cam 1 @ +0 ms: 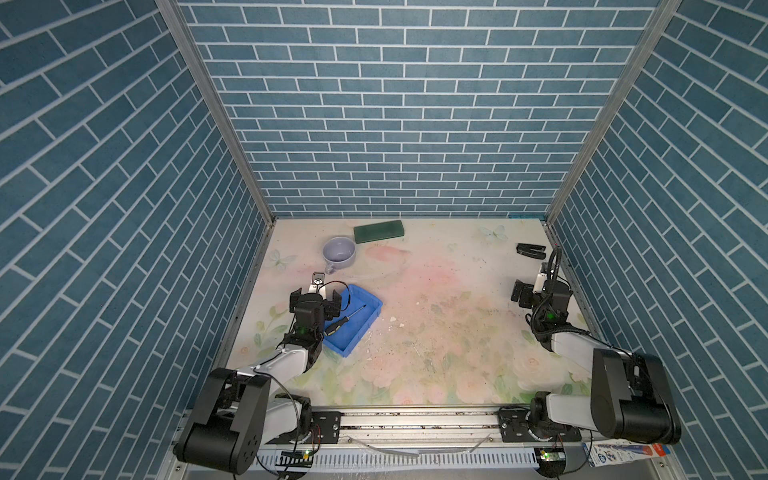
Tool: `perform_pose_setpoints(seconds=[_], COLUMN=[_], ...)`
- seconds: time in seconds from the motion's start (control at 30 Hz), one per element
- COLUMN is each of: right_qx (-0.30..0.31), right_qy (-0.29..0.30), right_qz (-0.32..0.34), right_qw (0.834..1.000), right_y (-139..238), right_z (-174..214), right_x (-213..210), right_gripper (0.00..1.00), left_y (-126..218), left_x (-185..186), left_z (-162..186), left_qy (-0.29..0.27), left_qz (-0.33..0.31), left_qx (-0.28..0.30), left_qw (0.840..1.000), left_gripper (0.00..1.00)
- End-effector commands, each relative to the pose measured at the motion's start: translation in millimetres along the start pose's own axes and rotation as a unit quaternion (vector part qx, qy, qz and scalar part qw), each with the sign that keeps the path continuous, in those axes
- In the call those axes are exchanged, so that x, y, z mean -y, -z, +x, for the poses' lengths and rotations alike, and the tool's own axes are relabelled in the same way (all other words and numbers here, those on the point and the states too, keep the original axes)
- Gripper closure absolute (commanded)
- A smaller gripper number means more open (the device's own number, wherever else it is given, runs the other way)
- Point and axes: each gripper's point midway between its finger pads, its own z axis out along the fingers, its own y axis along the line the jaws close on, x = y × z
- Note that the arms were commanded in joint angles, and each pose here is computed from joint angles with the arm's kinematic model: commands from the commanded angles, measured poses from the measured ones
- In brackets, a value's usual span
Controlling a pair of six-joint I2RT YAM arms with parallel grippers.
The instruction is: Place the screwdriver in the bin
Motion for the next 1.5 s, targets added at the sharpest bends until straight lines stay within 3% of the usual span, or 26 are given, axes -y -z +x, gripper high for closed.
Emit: perform_pose_setpoints(seconds=[0.0, 0.2, 0.5, 0.67, 1.47], right_qx=[0.043, 0.046, 0.038, 0.039, 0.038], right_qy=[-0.012, -0.017, -0.014, -0.014, -0.013], right_qz=[0.009, -0.002, -0.006, -0.008, -0.006], right_qw=[0.999, 0.999, 0.999, 0.999, 0.999], right_y=[-2.9, -20.7, -22.8, -23.0, -23.4], right_z=[-11.9, 3.0, 4.6, 4.6, 4.5], right_x=[5.8, 2.2, 0.6, 0.0, 0.5], right_gripper=[0.01, 0.03, 0.03, 0.03, 0.02], left_y=[-7.7, -24.6, -38.4, -44.5, -50.1], left_x=[-6.4, -4.4, -6.3, -14.3, -16.9], left_z=[-23.5, -26.3, -19.4, -5.4, -3.1], left_qy=[0.025, -0.003, 0.007, 0.041, 0.050], left_qz=[-0.013, -0.017, -0.015, -0.006, 0.001], left_qx=[0.042, 0.042, 0.034, 0.026, 0.018], left_qw=[0.999, 0.999, 0.999, 0.999, 0.999], left_gripper=[0.00, 0.00, 0.00, 0.00, 0.00])
